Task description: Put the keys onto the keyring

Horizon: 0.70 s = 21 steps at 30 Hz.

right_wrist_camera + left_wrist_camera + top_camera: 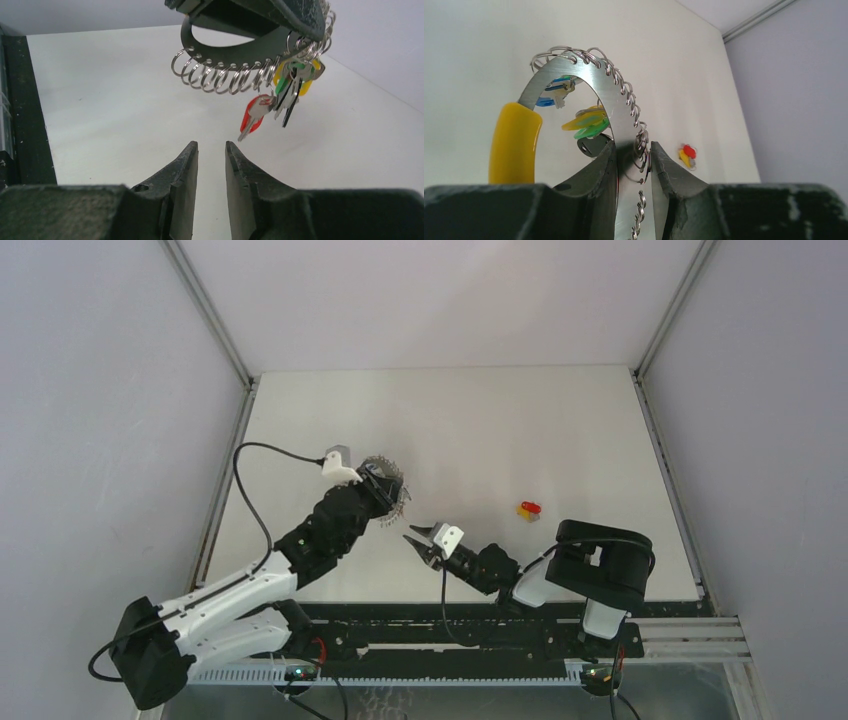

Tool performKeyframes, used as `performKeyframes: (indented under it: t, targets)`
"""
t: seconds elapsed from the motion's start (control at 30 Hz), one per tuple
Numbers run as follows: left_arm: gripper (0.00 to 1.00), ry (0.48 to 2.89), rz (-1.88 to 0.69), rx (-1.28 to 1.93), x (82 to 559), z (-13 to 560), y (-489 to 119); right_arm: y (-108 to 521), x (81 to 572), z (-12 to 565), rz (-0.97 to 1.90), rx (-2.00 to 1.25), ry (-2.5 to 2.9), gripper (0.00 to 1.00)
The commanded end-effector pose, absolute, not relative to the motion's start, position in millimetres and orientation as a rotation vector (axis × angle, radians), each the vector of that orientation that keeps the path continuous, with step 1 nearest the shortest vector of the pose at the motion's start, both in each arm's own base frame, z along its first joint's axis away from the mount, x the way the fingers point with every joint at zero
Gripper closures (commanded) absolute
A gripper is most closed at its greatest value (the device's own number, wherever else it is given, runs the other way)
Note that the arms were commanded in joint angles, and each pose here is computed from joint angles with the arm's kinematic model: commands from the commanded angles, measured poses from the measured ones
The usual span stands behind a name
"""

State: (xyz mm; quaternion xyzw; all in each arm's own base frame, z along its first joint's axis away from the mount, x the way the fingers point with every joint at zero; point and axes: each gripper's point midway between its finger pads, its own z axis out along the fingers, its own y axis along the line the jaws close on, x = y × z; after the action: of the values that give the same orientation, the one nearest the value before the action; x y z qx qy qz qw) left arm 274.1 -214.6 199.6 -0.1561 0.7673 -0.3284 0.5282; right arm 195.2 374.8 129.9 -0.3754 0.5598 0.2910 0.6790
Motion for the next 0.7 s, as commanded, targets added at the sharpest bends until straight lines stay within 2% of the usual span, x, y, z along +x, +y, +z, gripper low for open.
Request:
performKeyframes:
  t: [0.0,0.3,0.67]
  targets:
    - [1.00,1.721,-0.643,-0.289,282.4,246.1,-207.8,373.8,198.5,146.5,0.674,-0.747,1.246,0.73]
    - [1.00,1.727,-0.563,-0.190,279.5,253.3,-216.7,375.5,201.0,163.1,0.689,-0.710,1.219,0.78]
    - [1.00,1.733,-0.602,-0.175,275.7,254.2,-223.7,377.9,197.0,184.1,0.691,-0.735,1.140,0.83]
